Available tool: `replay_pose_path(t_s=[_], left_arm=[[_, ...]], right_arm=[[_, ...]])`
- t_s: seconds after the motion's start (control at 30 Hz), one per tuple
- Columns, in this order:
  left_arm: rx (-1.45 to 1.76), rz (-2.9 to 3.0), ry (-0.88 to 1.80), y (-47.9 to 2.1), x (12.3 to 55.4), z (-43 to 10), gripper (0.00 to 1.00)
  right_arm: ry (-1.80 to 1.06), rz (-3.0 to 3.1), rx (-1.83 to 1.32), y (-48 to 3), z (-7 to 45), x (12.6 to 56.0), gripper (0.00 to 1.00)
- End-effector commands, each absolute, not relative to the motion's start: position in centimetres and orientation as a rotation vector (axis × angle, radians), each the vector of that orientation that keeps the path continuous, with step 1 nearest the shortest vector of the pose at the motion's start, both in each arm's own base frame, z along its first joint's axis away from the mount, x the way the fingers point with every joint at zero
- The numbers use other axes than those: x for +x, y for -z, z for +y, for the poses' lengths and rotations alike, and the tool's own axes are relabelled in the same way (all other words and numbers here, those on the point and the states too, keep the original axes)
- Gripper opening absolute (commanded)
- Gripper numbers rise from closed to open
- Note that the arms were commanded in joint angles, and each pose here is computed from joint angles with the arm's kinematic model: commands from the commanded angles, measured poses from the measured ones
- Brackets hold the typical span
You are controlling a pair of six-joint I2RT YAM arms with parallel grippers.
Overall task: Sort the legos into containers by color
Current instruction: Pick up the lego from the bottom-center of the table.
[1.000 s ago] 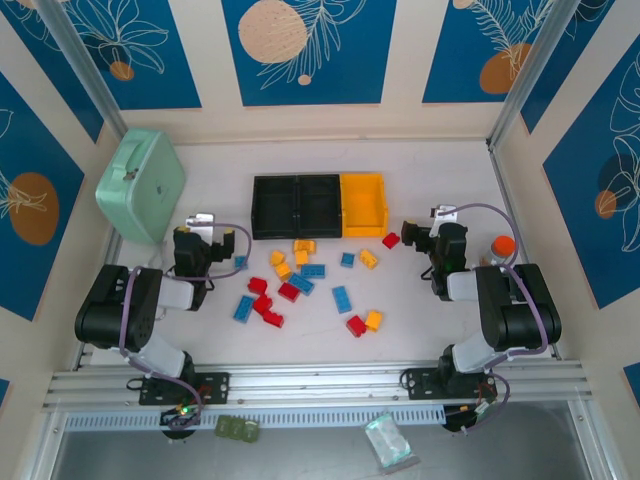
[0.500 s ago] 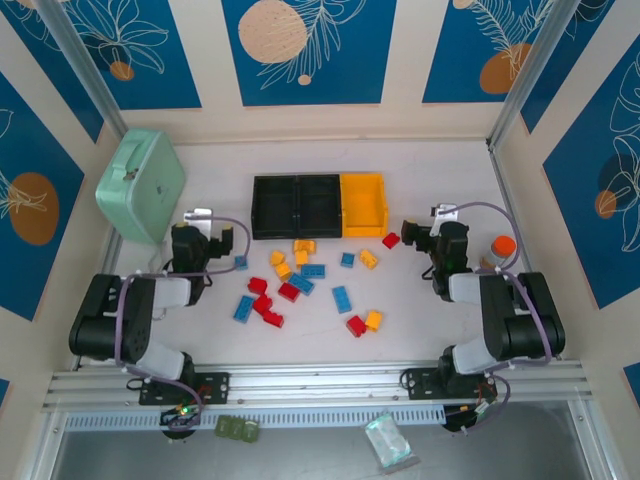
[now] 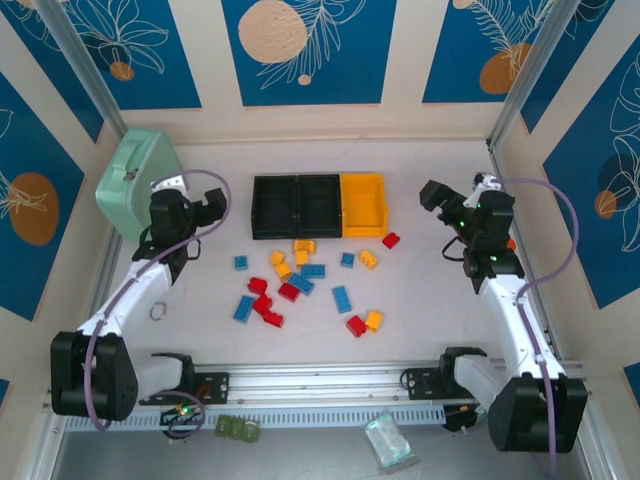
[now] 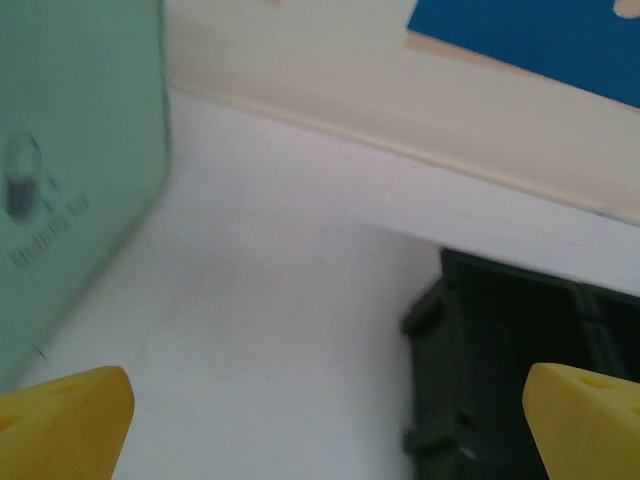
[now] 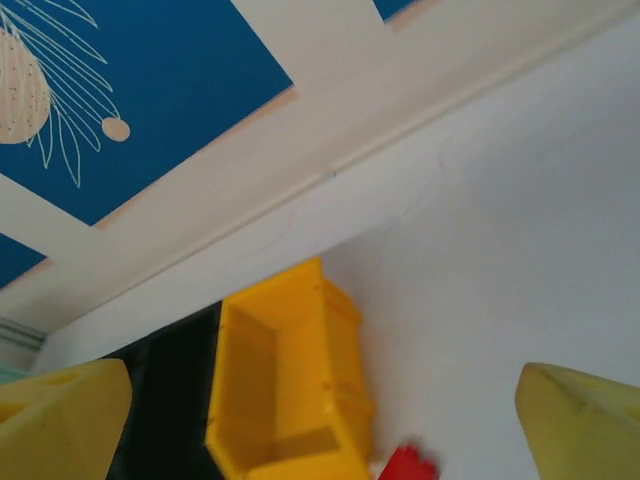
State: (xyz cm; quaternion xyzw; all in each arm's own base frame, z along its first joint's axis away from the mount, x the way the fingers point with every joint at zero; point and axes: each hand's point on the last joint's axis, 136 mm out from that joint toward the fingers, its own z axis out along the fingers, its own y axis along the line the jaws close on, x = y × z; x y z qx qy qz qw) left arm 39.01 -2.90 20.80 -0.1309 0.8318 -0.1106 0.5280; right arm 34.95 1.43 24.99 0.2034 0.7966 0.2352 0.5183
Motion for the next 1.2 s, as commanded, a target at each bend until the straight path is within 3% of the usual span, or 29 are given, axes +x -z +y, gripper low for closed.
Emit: replay_pose_path(t_s=[0.0, 0.13, 0.37, 0.6, 0.97, 1.17], left_arm=[[-0.427, 2.171, 0.546, -18.2, 36.3, -5.8, 1.00], [-0.363, 2.325, 0.720, -16.9, 33.4, -8.7, 0.96], [-0.153, 2.473, 0.944, -15.2, 27.3, -14.2, 0.85], [0.061, 2.568, 0.960, -12.5, 22.4, -18.7, 0.84], [0.164, 2.628, 0.925, -10.1, 20.8, -21.2, 0.84], [0.173, 2.654, 0.905, -9.3, 20.7, -21.6, 0.84]], right_arm=[[-0.855, 2.152, 0.668, -20.8, 4.6, 31.0, 0.90], [-0.841, 2.334, 0.669, -19.9, 6.3, 27.9, 0.85], [-0.638, 2.735, 0.757, -14.0, 8.9, 21.0, 0.75], [-0.461, 2.949, 0.790, -9.2, 12.5, 16.5, 0.76], [-0.292, 3.069, 0.798, -4.7, 15.2, 15.6, 0.75], [-0.259, 3.123, 0.750, -3.1, 16.5, 15.9, 0.65]])
